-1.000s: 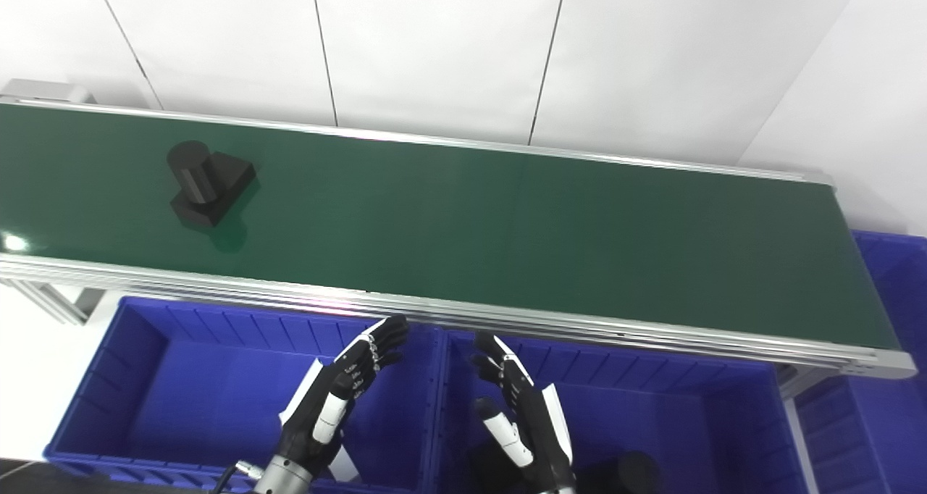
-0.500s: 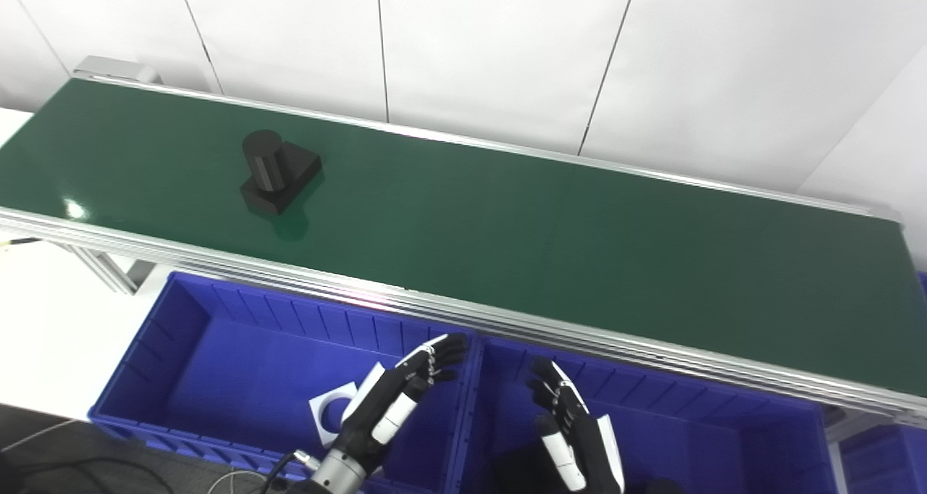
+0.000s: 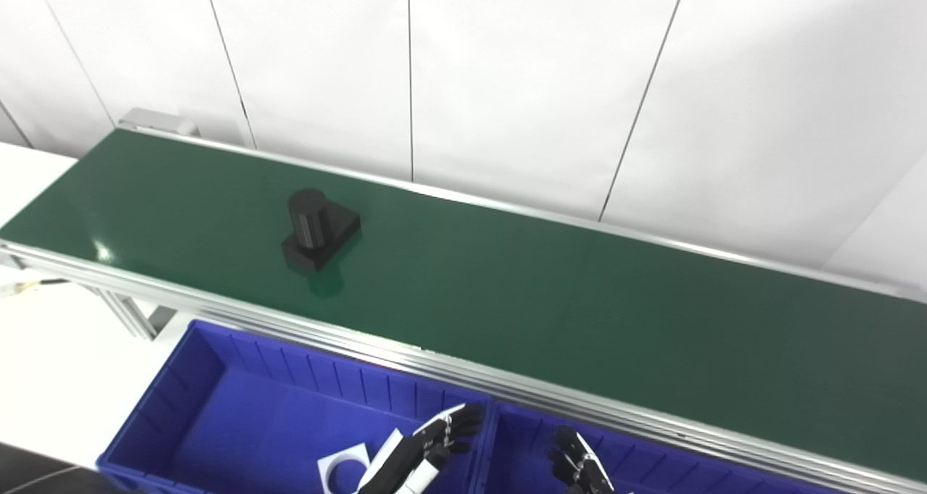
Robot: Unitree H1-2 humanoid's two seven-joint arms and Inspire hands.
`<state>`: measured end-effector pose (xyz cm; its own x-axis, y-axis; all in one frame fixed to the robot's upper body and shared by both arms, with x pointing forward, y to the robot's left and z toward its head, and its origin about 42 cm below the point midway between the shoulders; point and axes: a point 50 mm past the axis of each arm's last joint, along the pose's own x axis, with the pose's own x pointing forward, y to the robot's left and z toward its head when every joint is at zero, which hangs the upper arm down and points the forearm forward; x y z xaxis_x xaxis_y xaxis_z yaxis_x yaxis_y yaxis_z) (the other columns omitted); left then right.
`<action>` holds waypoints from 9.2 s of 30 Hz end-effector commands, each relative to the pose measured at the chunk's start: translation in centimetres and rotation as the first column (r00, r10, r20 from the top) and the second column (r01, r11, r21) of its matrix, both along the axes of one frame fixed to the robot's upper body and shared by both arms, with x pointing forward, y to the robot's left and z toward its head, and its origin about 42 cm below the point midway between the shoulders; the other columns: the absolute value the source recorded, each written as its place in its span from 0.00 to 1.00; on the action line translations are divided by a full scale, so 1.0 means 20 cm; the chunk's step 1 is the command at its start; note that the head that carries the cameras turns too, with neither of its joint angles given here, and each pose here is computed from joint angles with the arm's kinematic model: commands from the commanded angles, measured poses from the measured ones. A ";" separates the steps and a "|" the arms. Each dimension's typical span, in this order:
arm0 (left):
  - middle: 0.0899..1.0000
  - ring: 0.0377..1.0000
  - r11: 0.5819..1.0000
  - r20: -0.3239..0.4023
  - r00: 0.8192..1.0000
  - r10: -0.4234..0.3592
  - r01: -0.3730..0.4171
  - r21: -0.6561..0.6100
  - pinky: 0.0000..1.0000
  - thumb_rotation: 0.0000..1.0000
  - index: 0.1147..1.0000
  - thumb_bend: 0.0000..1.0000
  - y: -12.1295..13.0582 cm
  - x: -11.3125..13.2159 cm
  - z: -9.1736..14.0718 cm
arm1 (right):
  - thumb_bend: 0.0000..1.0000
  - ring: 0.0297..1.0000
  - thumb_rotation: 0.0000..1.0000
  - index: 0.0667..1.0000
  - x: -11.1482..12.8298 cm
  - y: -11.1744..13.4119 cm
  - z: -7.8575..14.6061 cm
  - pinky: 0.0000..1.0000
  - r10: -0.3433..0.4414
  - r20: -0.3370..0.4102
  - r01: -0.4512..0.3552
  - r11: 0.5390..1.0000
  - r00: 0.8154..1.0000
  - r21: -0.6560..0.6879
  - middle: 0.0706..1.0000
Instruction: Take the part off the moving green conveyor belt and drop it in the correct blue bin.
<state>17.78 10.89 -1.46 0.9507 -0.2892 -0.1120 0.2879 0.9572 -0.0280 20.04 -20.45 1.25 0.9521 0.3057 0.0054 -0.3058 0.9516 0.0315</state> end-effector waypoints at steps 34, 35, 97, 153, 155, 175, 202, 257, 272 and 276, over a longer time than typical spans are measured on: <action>0.85 0.85 1.000 0.051 0.999 0.005 -0.005 -0.011 0.81 0.94 0.83 0.78 -0.04 0.06 0.02 | 0.67 0.72 0.45 0.83 0.60 0.02 0.64 0.69 -0.027 0.506 -0.019 0.996 0.862 0.084 0.79; 0.85 0.86 1.000 0.051 0.999 0.004 -0.004 -0.010 0.81 0.95 0.84 0.78 -0.04 0.06 0.02 | 0.66 0.72 0.45 0.83 0.62 0.02 0.65 0.69 -0.023 0.503 -0.016 0.997 0.864 0.072 0.79; 0.90 0.91 0.998 0.040 0.999 -0.023 0.025 -0.055 0.90 1.00 0.88 0.75 0.08 0.06 0.02 | 0.81 0.65 0.46 0.79 1.35 0.41 0.71 0.66 0.117 0.475 0.128 0.882 0.872 -0.453 0.73; 0.90 0.91 0.999 0.040 0.999 -0.020 0.022 -0.036 0.88 1.00 0.87 0.80 0.09 0.05 0.02 | 0.81 0.67 0.44 0.76 1.38 0.48 0.59 0.61 0.162 0.333 0.027 0.867 0.929 -0.498 0.73; 0.90 0.91 0.999 0.041 0.999 -0.021 0.023 -0.035 0.89 1.00 0.88 0.80 0.09 0.05 0.02 | 0.81 0.67 0.44 0.76 1.37 0.48 0.59 0.61 0.164 0.331 0.027 0.863 0.929 -0.504 0.72; 0.90 0.90 0.998 0.048 0.999 -0.021 0.023 -0.054 0.87 1.00 0.87 0.78 0.09 0.04 0.04 | 0.54 0.40 0.00 0.49 1.39 0.39 0.47 0.39 0.070 0.298 0.140 0.767 0.952 -0.627 0.48; 0.92 0.93 0.997 0.046 0.999 -0.018 0.021 -0.076 0.93 0.99 0.90 0.79 0.07 0.04 0.04 | 0.52 0.41 0.00 0.47 1.35 0.28 0.55 0.42 0.174 0.351 0.073 0.804 0.920 -0.590 0.45; 0.89 0.91 0.990 0.211 0.977 0.045 -0.015 -0.139 0.89 0.97 0.91 0.91 0.38 0.15 0.42 | 0.52 0.39 0.00 0.49 0.21 -0.40 0.83 0.35 -0.031 0.287 0.220 0.722 0.957 -0.656 0.43; 0.88 0.90 0.990 0.198 0.980 0.035 -0.007 -0.140 0.88 0.94 0.90 0.88 0.38 0.13 0.38 | 0.51 0.37 0.00 0.50 0.07 -0.58 0.64 0.34 -0.180 0.202 0.270 0.665 0.963 -0.696 0.45; 0.88 0.90 0.990 0.198 0.980 0.037 -0.009 -0.140 0.87 0.94 0.90 0.88 0.38 0.12 0.37 | 0.51 0.36 0.00 0.50 0.08 -0.58 0.56 0.31 -0.193 0.183 0.264 0.624 0.964 -0.736 0.44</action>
